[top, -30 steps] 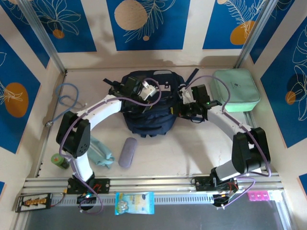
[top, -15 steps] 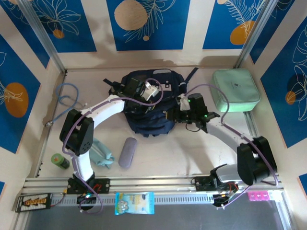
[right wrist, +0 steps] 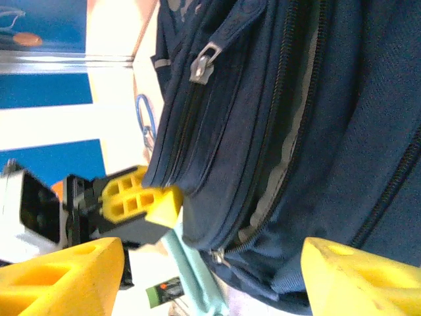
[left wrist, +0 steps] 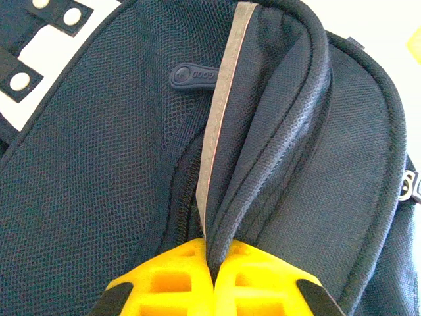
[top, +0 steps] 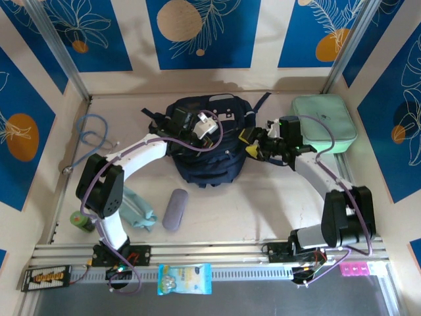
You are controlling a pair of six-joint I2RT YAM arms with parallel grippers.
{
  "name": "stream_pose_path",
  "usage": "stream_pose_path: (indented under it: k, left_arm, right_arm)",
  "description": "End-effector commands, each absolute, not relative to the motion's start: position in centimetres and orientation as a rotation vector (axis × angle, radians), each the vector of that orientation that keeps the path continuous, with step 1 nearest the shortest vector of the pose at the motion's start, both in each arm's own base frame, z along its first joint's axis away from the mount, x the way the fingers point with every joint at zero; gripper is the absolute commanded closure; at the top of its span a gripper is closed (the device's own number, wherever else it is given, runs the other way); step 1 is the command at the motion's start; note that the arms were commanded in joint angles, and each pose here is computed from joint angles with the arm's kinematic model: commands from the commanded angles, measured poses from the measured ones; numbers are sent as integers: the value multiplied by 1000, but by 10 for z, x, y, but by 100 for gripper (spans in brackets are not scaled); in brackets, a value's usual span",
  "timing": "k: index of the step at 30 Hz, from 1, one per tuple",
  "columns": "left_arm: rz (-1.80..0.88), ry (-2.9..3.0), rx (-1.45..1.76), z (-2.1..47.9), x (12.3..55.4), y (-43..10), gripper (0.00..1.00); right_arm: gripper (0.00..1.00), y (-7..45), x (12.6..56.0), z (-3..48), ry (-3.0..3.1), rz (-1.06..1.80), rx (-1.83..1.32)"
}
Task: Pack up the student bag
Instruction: Unzip the student bag at the center of the table.
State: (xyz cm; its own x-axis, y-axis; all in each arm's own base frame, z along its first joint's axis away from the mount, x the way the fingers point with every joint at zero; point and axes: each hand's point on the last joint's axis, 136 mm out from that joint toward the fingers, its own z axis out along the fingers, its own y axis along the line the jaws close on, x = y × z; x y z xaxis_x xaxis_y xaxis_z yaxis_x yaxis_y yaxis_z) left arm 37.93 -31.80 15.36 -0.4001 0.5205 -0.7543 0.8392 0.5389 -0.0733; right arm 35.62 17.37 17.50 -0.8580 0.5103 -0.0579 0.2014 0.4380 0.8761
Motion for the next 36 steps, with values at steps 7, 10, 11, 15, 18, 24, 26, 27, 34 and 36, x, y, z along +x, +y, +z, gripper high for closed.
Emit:
stream_pose_path:
  k: [7,10,11,15,18,24,26,27,34,36]
  left_arm:
    - [-623,1972,1223,175,362,-331,100]
    - [-601,1991,1240,170,361,-330,100]
    - [-595,1996,1240,170,361,-330,100]
    - [-576,2023,1183,173,365,-325,85]
    - [-502,2084,1008,182,377,-311,55]
    - [-516,2262,597,210,374,-284,30]
    - [-536,2388,362,208,366,-275,30]
    - [-600,2422,336,207,357,-281,31]
    - [-703,2476,121,201,324,-309,41]
    - [-691,2491,86,197,317,-319,46]
  right_arm:
    - [25,211,389,173,2450,1486,722]
    - [27,223,393,166,2486,1489,724]
    - [28,226,393,164,2496,1498,728]
    - [42,235,392,154,2522,1518,760]
    - [60,238,392,152,2529,1529,750]
    - [79,239,391,160,2514,1515,696]
    - [81,240,391,165,2507,1510,662]
    - [81,240,391,166,2504,1505,653]
    - [83,244,388,174,2494,1500,607]
    - [83,246,386,174,2495,1503,605]
